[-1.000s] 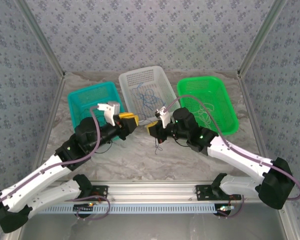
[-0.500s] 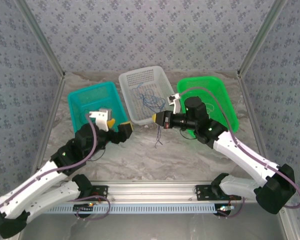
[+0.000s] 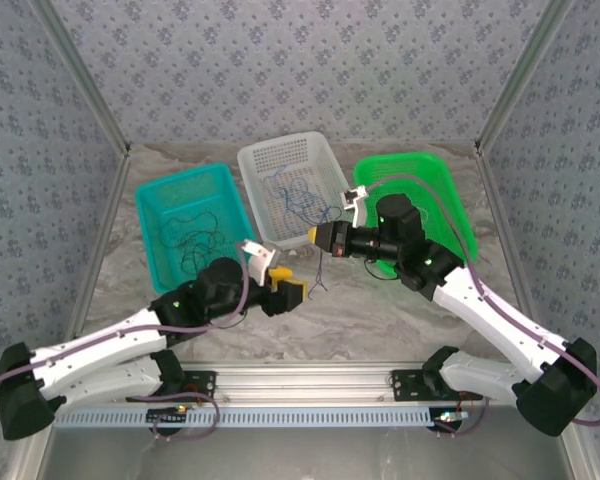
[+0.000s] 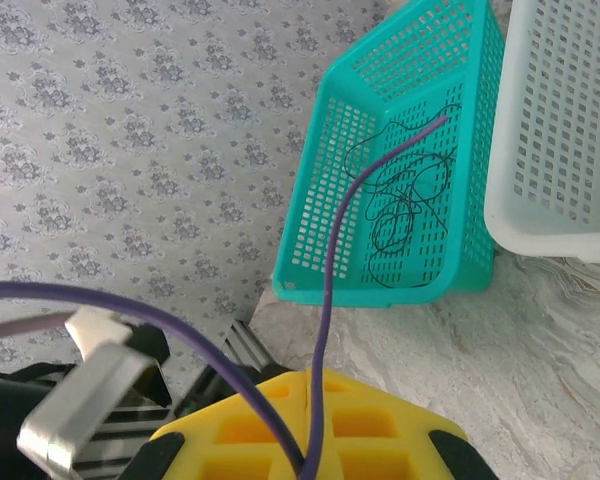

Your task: Untangle the cables

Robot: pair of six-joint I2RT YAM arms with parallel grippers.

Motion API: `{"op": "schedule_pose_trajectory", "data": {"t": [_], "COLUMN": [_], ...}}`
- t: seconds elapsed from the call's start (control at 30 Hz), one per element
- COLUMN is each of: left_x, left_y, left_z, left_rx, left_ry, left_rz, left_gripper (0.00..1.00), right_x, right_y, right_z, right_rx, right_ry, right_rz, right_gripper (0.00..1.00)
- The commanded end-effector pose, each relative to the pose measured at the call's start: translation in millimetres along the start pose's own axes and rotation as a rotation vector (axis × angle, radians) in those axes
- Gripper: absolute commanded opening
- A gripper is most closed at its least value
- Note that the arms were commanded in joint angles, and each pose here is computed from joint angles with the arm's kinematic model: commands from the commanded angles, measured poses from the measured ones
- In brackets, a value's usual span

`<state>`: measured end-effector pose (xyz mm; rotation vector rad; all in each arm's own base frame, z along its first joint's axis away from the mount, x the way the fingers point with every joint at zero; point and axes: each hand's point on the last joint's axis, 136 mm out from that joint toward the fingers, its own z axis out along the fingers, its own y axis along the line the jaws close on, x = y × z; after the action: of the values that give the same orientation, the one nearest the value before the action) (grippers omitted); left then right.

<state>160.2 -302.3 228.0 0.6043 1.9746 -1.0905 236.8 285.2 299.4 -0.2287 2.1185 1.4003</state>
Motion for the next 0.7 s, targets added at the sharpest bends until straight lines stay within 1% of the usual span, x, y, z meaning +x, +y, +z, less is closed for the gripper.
{"op": "schedule_pose_trajectory", "data": {"t": [0.0, 0.17, 0.33, 0.53, 0.67], "left_x": [-32.7, -32.1, -35.8, -38.2, -42.6], "left_y": [-37.9, -45.9, -46.8, -44.8, -42.7], "left_z": [0.6, -2.7, -8.5, -2.1, 0.8], "left_rx": [0.116, 0.124, 0.119, 0.085, 0.063], "left_ry": [-0.106, -0.15, -0.183, -0.168, -0.179], "left_rz": [0.092, 0.163, 0.19, 0.225, 0.241], "left_gripper": [0.63, 0.64, 0.64, 0.61, 0.59], "right_x": [-11.2, -12.9, -14.7, -16.9, -17.8], "right_y": [10.5, 9.8, 12.3, 18.7, 23.5], "right_z": [-7.2, -8.2, -8.3, -9.2, -10.4], "right_rx": [-0.017, -0.015, -0.027, -0.056, -0.072], "right_ry": [-0.047, -0.053, -0.06, -0.07, -0.078], "right_rz": [0.001, 0.012, 0.017, 0.031, 0.036], "right_gripper": [0.0, 0.0, 0.0, 0.0, 0.0]}}
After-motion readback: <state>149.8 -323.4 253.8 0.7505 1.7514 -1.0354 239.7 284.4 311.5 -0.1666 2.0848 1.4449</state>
